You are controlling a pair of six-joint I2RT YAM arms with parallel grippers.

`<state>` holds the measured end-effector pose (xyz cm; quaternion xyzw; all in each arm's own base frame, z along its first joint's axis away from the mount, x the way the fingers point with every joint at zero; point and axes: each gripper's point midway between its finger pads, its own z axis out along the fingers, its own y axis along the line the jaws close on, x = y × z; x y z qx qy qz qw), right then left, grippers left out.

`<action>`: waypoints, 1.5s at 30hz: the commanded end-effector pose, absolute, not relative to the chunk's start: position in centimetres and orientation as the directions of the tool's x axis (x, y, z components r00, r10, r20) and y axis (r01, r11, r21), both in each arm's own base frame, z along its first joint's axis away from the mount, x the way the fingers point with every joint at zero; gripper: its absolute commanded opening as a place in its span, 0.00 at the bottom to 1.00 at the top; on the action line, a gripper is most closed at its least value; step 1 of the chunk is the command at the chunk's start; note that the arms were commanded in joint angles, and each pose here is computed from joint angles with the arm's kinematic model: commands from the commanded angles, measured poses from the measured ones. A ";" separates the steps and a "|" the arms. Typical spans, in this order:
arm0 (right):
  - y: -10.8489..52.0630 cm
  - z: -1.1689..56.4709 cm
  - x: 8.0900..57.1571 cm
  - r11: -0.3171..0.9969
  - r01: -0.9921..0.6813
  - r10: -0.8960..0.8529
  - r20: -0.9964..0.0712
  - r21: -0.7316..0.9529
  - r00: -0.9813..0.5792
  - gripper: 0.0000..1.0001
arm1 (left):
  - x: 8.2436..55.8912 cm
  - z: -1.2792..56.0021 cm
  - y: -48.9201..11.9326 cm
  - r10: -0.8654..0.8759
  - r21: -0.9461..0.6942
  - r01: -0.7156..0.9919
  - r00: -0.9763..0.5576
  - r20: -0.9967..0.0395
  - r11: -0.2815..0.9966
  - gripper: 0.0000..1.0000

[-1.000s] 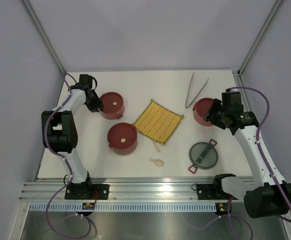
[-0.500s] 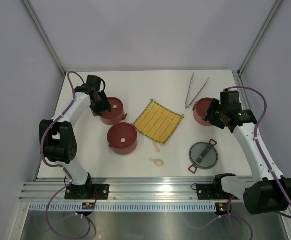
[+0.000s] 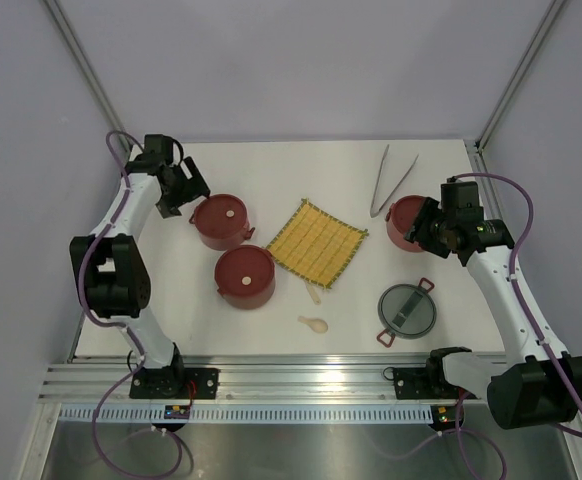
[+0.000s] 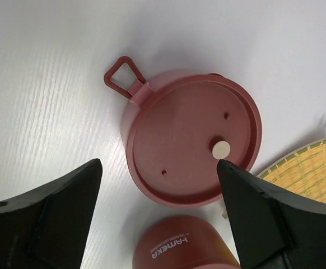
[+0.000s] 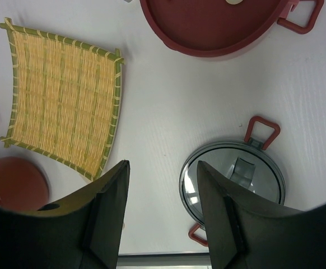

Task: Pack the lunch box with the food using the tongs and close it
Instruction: Pick up the packing box from the center of the board.

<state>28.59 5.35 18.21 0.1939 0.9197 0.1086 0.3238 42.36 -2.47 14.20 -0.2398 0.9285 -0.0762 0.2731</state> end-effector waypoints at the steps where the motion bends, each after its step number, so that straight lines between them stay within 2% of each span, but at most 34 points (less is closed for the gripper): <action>1: 5.7 19.6 28.7 0.902 0.260 0.424 -0.584 0.346 -0.693 0.59 | 44.5 13.9 -3.8 -0.495 -0.405 -0.329 -0.756 -0.429 0.853 0.90; 4: 5.6 19.8 28.5 0.900 0.260 0.427 -0.587 0.350 -0.688 0.59 | 45.0 12.3 -5.2 -0.491 -0.463 -0.301 -0.787 -0.373 0.834 0.93; 9: 5.5 20.3 28.2 0.903 0.256 0.422 -0.594 0.346 -0.685 0.59 | 44.3 9.9 -5.9 -0.502 -0.482 -0.320 -0.805 -0.316 0.816 0.90; 19: 5.8 20.2 28.2 0.895 0.256 0.436 -0.590 0.366 -0.680 0.59 | 40.3 8.9 -5.3 -0.562 -0.440 -0.417 -0.780 -0.276 0.795 0.54; 20: 5.8 20.1 28.2 0.893 0.258 0.438 -0.587 0.368 -0.680 0.59 | 39.9 8.9 -5.3 -0.578 -0.442 -0.434 -0.769 -0.271 0.785 0.47; 22: 5.9 20.3 28.3 0.893 0.255 0.439 -0.589 0.371 -0.679 0.59 | 38.4 8.0 -5.6 -0.624 -0.461 -0.479 -0.743 -0.240 0.747 0.45; 23: 5.9 20.3 28.2 0.893 0.255 0.439 -0.589 0.371 -0.679 0.59 | 38.5 9.1 -6.1 -0.638 -0.497 -0.465 -0.724 -0.263 0.733 0.45; 25: 5.9 20.5 28.1 0.892 0.255 0.440 -0.590 0.373 -0.676 0.59 | 37.1 8.4 -6.9 -0.669 -0.516 -0.497 -0.709 -0.222 0.698 0.47; 29: 5.6 21.0 27.5 0.890 0.259 0.446 -0.600 0.375 -0.665 0.59 | 36.2 9.5 -8.9 -0.648 -0.525 -0.464 -0.722 -0.244 0.714 0.55; 37: 5.5 20.6 26.7 0.885 0.273 0.457 -0.592 0.377 -0.664 0.59 | 36.6 12.9 -6.7 -0.590 -0.444 -0.415 -0.702 -0.398 0.794 0.75; 42: 5.6 20.3 27.0 0.886 0.273 0.454 -0.586 0.374 -0.671 0.59 | 38.0 14.8 -4.7 -0.538 -0.363 -0.401 -0.684 -0.492 0.841 0.81; 45: 5.6 20.3 27.3 0.889 0.272 0.450 -0.585 0.370 -0.675 0.59 | 39.4 15.2 -3.9 -0.530 -0.359 -0.393 -0.685 -0.500 0.847 0.81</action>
